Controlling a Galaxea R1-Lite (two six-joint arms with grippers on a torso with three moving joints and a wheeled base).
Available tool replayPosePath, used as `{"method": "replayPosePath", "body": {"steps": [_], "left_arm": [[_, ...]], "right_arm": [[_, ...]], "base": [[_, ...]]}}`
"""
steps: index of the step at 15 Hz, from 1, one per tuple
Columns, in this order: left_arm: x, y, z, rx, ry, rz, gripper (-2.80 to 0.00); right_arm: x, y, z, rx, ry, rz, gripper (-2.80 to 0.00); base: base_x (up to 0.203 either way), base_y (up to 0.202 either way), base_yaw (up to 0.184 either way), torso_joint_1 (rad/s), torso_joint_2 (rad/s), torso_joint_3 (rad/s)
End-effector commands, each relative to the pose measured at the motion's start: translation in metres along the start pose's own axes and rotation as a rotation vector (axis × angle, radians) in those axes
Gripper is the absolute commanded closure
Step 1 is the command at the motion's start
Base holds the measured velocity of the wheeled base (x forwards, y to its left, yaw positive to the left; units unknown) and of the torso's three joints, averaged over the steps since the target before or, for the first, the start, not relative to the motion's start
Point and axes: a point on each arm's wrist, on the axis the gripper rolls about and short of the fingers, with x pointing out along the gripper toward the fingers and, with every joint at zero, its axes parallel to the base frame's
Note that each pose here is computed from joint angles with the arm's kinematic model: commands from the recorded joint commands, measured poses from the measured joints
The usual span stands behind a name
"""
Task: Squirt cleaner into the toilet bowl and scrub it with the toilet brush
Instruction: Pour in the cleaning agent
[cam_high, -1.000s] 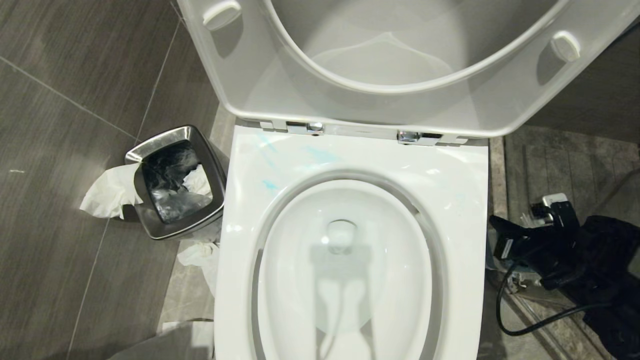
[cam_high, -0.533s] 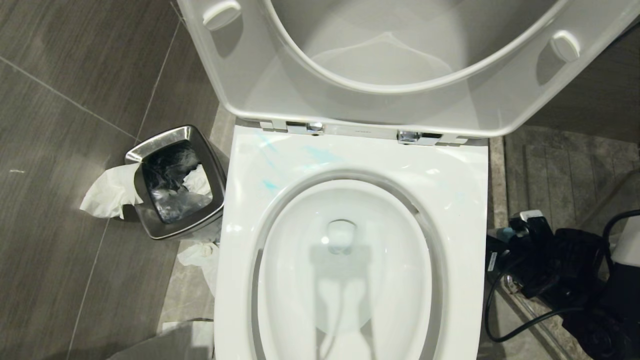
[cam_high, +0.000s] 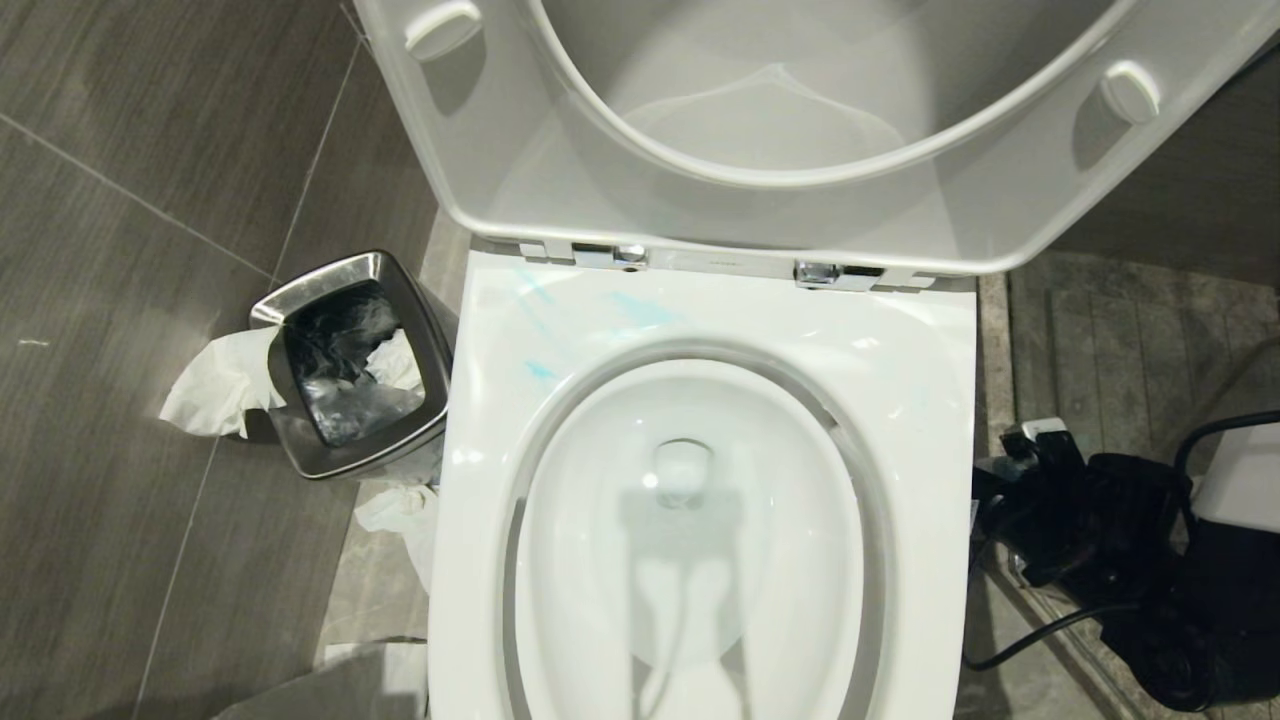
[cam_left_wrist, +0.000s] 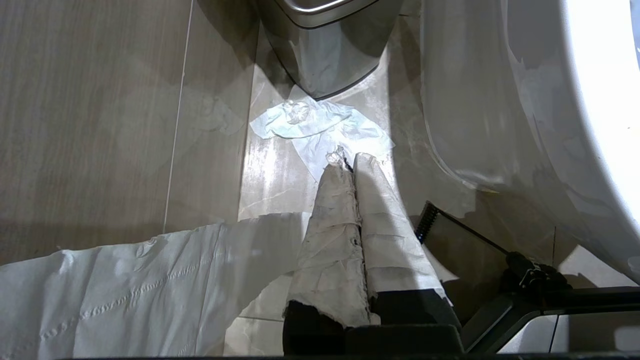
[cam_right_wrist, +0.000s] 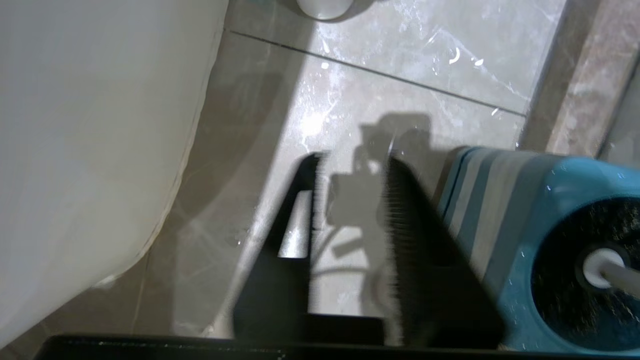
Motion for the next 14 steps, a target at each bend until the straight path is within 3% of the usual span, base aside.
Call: {"method": "replayPosePath", "body": {"steps": [1, 14], "left_arm": [[0.000, 0.000, 0.000, 0.000, 0.003, 0.000, 0.00], [0.000, 0.000, 0.000, 0.000, 0.003, 0.000, 0.00]], "right_arm": [[0.011, -0.001, 0.000, -0.002, -0.024, 0.000, -2.80], [0.098, -0.004, 0.016, -0.047, -0.254, 0.033, -2.80]], "base": [[0.000, 0.000, 0.000, 0.000, 0.00, 0.000], [0.000, 0.000, 0.000, 0.000, 0.00, 0.000]]}}
